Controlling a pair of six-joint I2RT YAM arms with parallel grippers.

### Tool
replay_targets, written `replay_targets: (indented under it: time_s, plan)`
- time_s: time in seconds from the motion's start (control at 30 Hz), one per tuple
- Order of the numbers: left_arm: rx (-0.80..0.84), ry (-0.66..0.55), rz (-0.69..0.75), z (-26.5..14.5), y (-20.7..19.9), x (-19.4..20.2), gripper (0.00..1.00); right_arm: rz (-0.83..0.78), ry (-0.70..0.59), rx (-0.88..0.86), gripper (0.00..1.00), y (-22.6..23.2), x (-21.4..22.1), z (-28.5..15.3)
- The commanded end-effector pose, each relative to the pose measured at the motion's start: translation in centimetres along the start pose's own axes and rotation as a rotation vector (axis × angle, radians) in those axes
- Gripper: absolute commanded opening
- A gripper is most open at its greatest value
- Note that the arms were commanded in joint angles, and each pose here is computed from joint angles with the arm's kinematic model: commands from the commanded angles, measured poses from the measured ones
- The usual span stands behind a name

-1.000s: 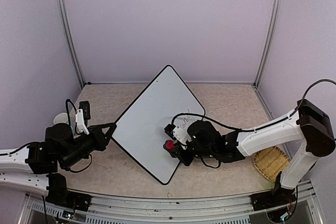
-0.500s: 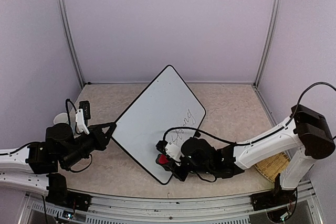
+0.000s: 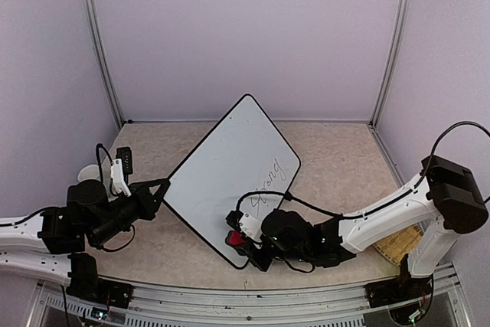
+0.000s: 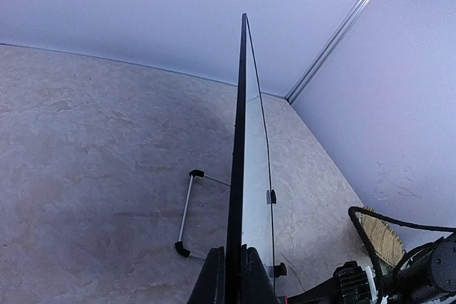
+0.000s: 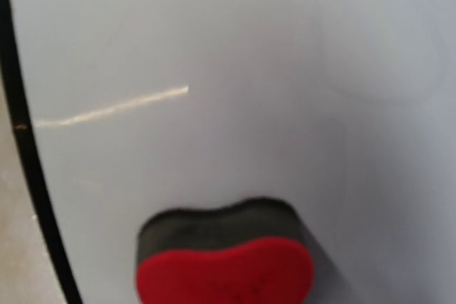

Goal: Erase the whiteboard
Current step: Erase the whiteboard at the center of the board.

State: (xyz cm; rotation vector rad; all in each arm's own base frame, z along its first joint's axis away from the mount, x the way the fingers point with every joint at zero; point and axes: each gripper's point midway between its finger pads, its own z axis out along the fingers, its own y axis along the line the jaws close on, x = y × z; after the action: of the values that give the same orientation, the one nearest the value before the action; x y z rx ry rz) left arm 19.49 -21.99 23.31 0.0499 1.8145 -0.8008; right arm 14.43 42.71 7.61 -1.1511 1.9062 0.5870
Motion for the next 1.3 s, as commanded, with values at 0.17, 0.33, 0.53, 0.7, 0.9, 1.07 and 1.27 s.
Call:
replay_targets:
  time_s: [0.17, 0.33, 0.53, 0.7, 0.9, 1.07, 1.27]
  plan:
    - [0.048, 0.155, 0.081, 0.1, -0.7, 3.8, 0.0, 0.089, 0.16, 0.22, 0.21, -9.0, 5.3, -1.0]
    - [0.05, 0.157, 0.084, 0.2, -0.8, 3.8, 0.0, 0.092, 0.158, 0.2, 0.21, -9.3, 5.2, -0.5]
    - [0.051, 0.159, 0.087, 0.4, -1.2, 3.6, 0.0, -0.03, 0.147, 0.058, 0.21, -3.9, 4.3, 1.5]
    - [0.046, 0.156, 0.086, 0.3, -1.2, 3.4, 0.0, -0.045, 0.113, -0.078, 0.21, 0.6, 4.5, 1.7]
    - [0.044, 0.157, 0.086, 0.4, -1.0, 3.6, 0.0, -0.063, 0.083, -0.179, 0.21, 4.7, 5.1, 1.9]
    - [0.046, 0.165, 0.086, 0.5, -1.1, 3.8, 0.0, -0.09, 0.06, -0.221, 0.21, 7.2, 4.4, 1.9]
    - [0.046, 0.16, 0.078, 0.2, -0.7, 3.9, 0.0, -0.098, 0.019, -0.152, 0.21, 5.8, 1.9, 0.2]
